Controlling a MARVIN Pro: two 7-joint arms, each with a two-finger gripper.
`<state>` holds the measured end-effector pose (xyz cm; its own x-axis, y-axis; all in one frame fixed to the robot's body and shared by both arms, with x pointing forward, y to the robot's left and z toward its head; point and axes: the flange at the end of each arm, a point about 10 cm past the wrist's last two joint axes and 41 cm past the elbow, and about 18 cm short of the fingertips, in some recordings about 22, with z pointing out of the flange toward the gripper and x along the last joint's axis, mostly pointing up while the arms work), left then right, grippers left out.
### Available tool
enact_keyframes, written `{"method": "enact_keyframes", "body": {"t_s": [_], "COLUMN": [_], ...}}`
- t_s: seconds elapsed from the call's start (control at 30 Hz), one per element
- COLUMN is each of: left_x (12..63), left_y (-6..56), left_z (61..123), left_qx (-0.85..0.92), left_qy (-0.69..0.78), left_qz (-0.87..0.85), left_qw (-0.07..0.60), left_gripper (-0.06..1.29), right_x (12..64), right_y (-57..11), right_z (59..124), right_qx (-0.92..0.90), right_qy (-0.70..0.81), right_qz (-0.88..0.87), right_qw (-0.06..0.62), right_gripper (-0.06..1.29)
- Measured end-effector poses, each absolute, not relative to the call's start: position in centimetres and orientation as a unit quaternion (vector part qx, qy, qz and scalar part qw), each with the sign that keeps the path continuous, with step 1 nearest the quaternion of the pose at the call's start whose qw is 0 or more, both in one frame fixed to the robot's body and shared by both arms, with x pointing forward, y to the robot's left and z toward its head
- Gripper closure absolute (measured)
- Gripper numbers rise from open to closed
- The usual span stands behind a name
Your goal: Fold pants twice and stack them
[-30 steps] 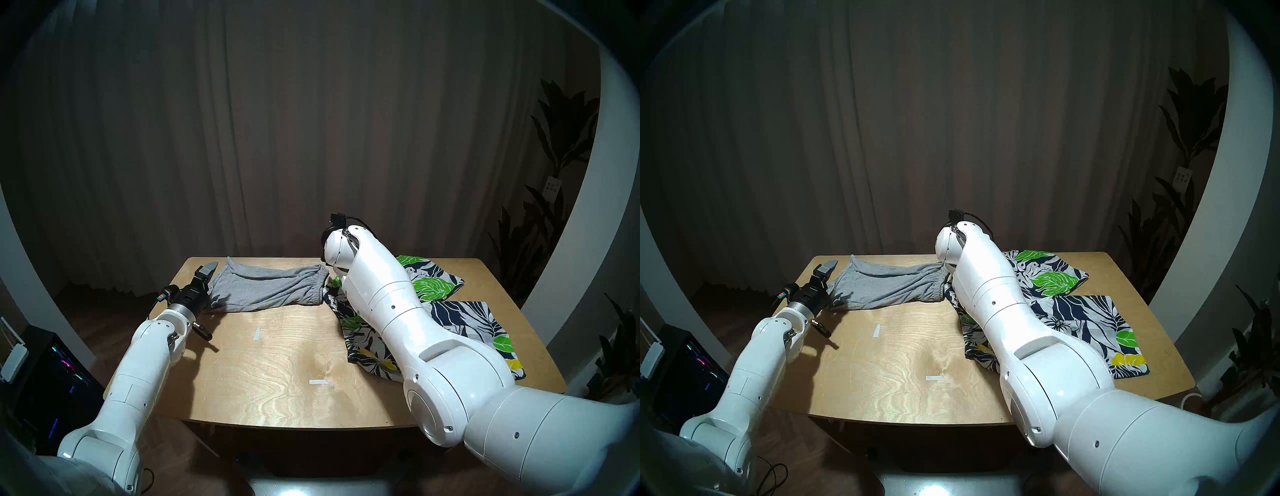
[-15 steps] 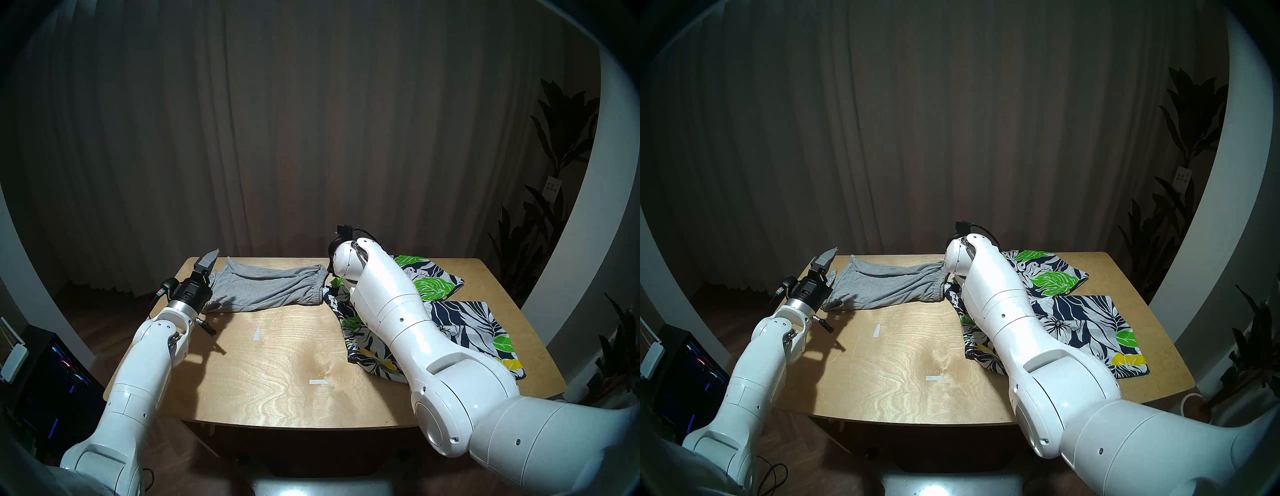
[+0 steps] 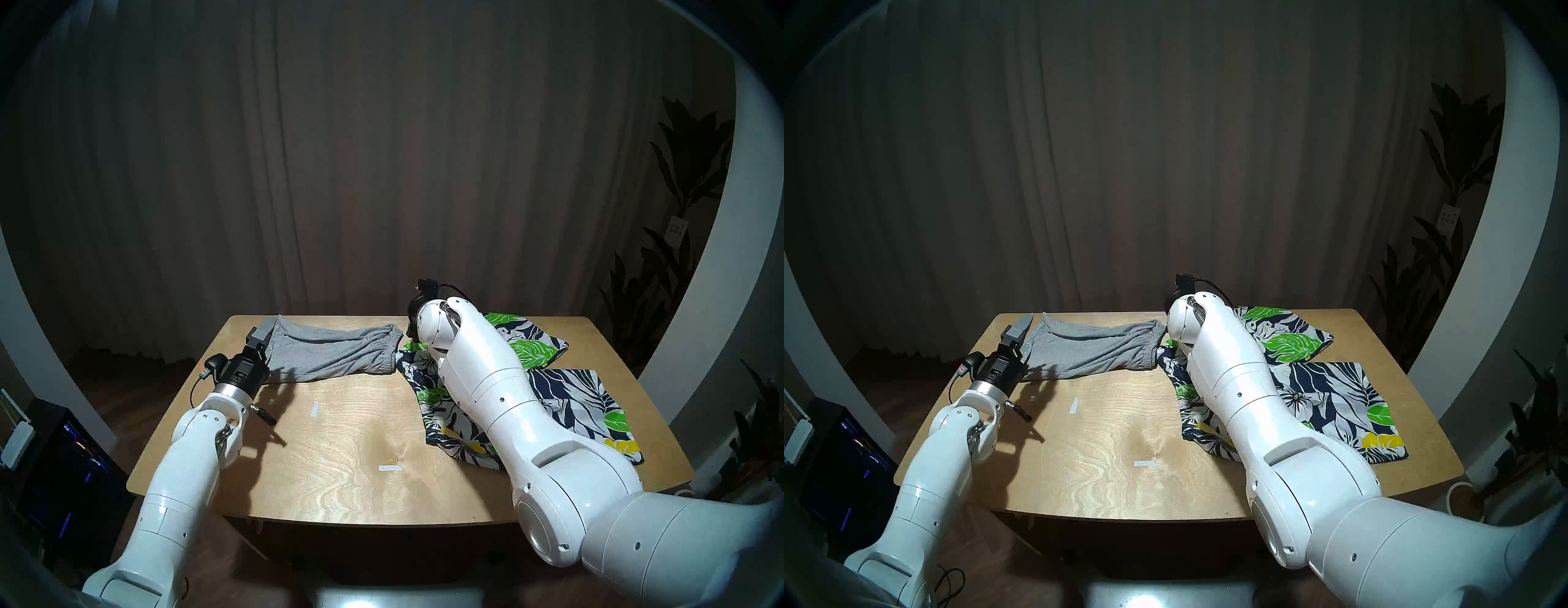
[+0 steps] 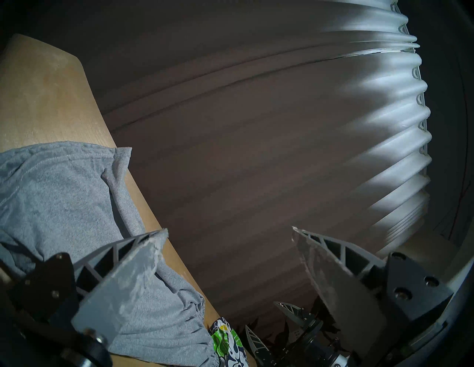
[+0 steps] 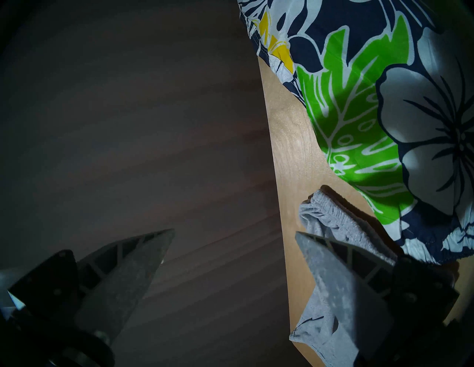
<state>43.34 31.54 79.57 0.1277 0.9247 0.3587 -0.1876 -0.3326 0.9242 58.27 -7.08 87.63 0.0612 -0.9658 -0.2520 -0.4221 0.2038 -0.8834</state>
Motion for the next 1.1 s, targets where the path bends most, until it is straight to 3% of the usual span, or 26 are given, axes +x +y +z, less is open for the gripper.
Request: {"method": "enact_keyframes", "body": {"t_s": [1.1], "left_x": [39.2], "left_y": [31.6], "left_z": [80.1], "left_qx": [0.595], "left_qy": [0.35], "left_qz": [0.614], "left_qw": [0.382], "left_gripper": [0.02], "right_x": [56.1], "right_y": [-6.1], "right_z": [88.9], "right_qx": [-0.598], "right_qy": [0.544], "right_qz": [-0.279], "right_qw": [0.517], "right_gripper": [0.0]}}
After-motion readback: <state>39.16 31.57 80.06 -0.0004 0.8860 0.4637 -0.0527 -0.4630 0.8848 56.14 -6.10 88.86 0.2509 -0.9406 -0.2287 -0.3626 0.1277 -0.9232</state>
